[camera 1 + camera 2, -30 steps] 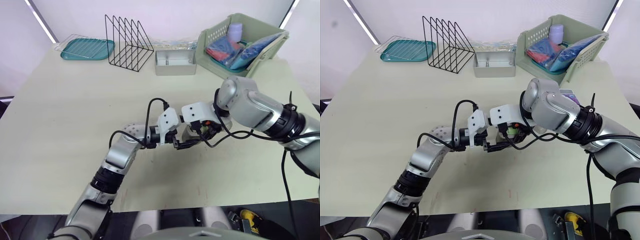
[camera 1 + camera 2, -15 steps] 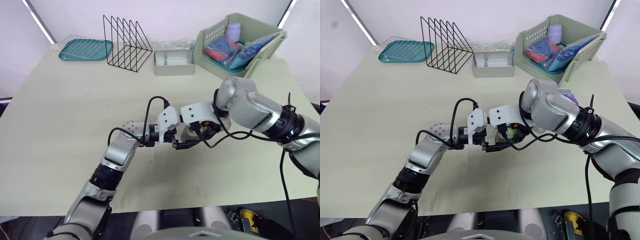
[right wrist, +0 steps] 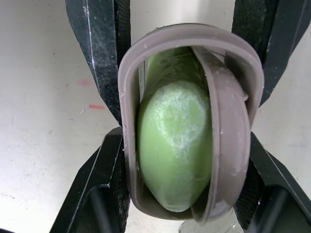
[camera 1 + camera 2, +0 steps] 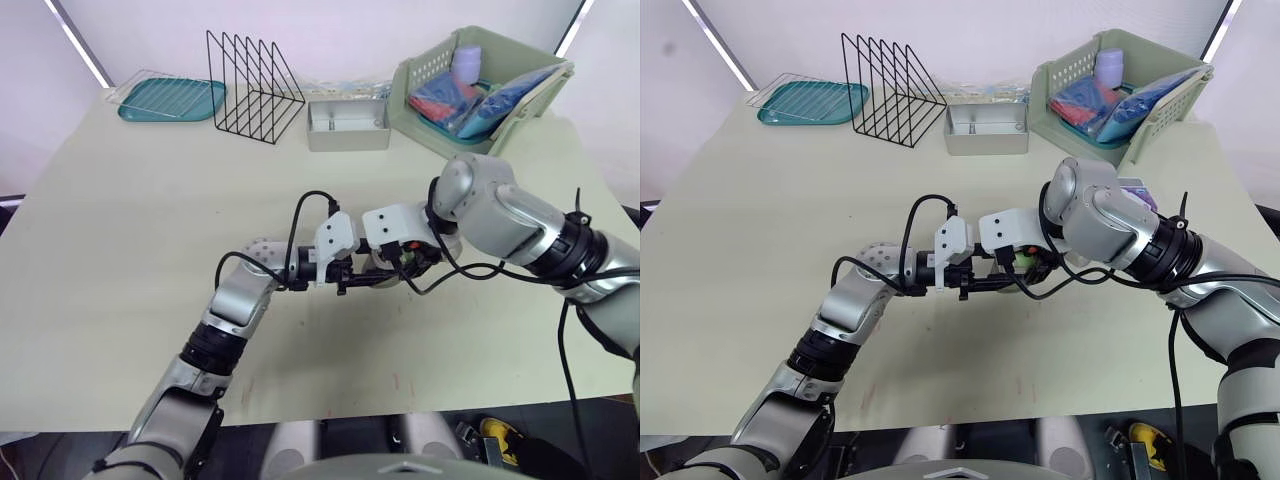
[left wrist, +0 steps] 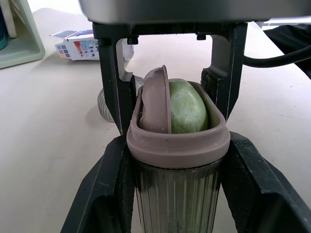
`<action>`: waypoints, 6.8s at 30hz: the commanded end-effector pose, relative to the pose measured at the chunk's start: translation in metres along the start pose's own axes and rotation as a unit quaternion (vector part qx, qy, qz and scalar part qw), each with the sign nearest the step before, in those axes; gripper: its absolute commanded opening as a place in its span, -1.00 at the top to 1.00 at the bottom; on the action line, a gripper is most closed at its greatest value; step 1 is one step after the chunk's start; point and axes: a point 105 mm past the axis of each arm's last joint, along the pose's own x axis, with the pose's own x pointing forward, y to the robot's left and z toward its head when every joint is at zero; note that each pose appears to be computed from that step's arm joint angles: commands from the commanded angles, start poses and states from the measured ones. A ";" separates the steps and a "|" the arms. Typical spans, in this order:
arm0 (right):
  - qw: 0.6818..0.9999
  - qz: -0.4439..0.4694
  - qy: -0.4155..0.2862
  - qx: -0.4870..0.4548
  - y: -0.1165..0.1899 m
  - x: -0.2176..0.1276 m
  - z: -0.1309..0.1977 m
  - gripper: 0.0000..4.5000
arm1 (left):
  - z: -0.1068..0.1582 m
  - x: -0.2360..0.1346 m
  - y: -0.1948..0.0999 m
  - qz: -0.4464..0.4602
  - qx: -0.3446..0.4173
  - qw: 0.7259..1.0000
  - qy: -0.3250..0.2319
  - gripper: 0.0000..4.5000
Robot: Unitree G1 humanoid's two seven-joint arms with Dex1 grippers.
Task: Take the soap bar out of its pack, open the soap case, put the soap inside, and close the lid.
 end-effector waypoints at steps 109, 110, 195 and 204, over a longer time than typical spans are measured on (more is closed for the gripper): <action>0.877 -0.154 -0.112 0.441 -0.005 -0.035 -0.111 -0.97 | -0.010 0.005 -0.027 -0.027 -0.001 0.995 -0.092 0.15; 0.878 -0.149 -0.105 0.442 -0.006 -0.034 -0.111 -0.97 | -0.010 0.005 -0.027 -0.027 -0.002 0.995 -0.092 0.15; 0.982 0.031 -0.167 0.082 0.028 -0.071 -0.006 0.21 | -0.018 0.004 -0.024 -0.013 -0.017 0.997 -0.081 0.15; 0.983 0.027 -0.159 0.084 0.024 -0.055 -0.009 0.21 | -0.016 0.004 -0.023 -0.009 -0.014 0.996 -0.082 0.15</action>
